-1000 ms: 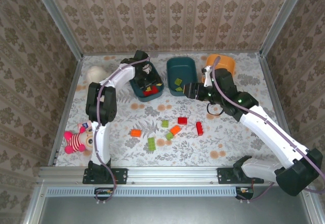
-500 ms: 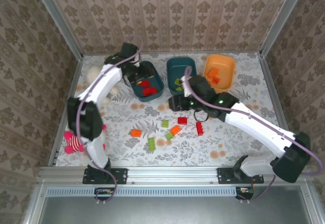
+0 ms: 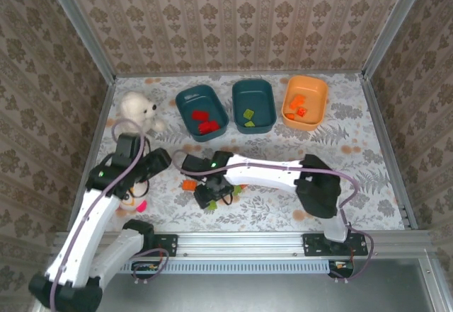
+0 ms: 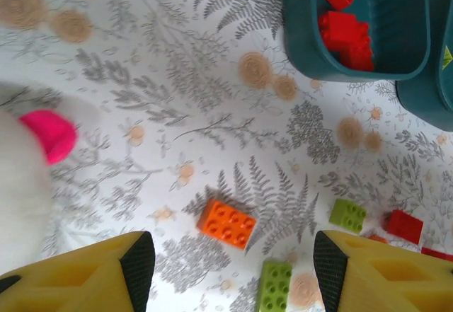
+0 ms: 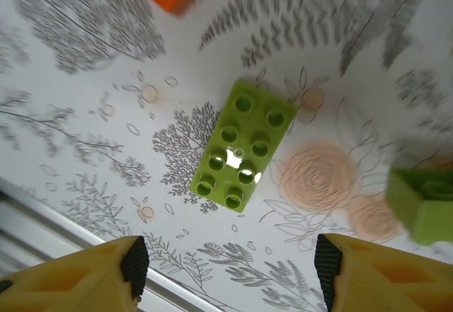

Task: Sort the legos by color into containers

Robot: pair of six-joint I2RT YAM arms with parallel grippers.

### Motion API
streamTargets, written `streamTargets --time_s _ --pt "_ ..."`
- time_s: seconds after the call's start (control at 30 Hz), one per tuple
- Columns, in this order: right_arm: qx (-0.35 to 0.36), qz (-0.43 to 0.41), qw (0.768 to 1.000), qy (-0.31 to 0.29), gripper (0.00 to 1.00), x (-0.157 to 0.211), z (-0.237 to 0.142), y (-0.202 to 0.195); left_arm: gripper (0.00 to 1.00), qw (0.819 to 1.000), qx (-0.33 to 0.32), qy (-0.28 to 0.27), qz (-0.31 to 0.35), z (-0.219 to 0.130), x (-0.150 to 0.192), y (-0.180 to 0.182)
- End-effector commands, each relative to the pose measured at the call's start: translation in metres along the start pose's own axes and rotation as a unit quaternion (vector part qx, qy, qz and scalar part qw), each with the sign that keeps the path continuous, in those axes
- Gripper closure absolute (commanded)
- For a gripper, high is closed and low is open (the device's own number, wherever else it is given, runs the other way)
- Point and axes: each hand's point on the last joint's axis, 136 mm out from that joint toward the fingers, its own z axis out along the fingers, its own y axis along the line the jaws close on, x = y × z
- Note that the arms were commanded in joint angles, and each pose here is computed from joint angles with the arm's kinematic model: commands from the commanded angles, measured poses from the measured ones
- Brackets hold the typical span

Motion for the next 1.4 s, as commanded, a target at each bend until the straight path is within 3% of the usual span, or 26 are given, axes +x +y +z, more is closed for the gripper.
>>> streamTargets --time_s 0.0,0.3,0.47,0.63,0.73,0.93,1.1,1.27,1.37 --pt "0.043 0.069 0.996 0.040 0.32 0.016 0.003 -0.004 0.36 1.000 -0.020 0.004 -0.008 -0.013 0.020 0.025" --pt "0.068 0.157 0.985 0.036 0.31 0.004 0.043 0.001 0.36 0.999 0.013 0.034 0.014 -0.034 0.049 0.031" --pt "0.095 0.173 0.980 0.030 0.37 0.001 0.059 -0.007 0.36 0.999 0.030 0.029 0.031 -0.046 0.050 0.027" --pt "0.107 0.171 0.979 0.022 0.66 -0.001 0.066 -0.012 0.36 0.998 0.043 0.027 0.042 -0.052 0.049 0.022" --pt "0.113 0.166 0.979 0.018 0.78 -0.002 0.063 -0.016 0.36 0.998 0.045 0.026 0.040 -0.051 0.048 0.021" --pt "0.105 0.167 0.979 -0.051 0.82 -0.034 -0.002 -0.039 0.36 0.994 0.088 0.051 0.035 -0.036 0.053 0.003" --pt "0.093 0.211 0.967 -0.109 0.82 -0.070 -0.067 -0.107 0.36 0.982 0.150 0.115 -0.003 -0.001 0.065 -0.028" --pt "0.088 0.243 0.958 -0.124 0.82 -0.111 -0.084 -0.183 0.36 0.982 0.152 0.109 0.018 0.023 0.051 -0.057" --pt "0.081 0.240 0.960 -0.122 0.81 -0.133 -0.087 -0.207 0.36 0.984 0.133 0.112 0.032 0.034 0.044 -0.069"
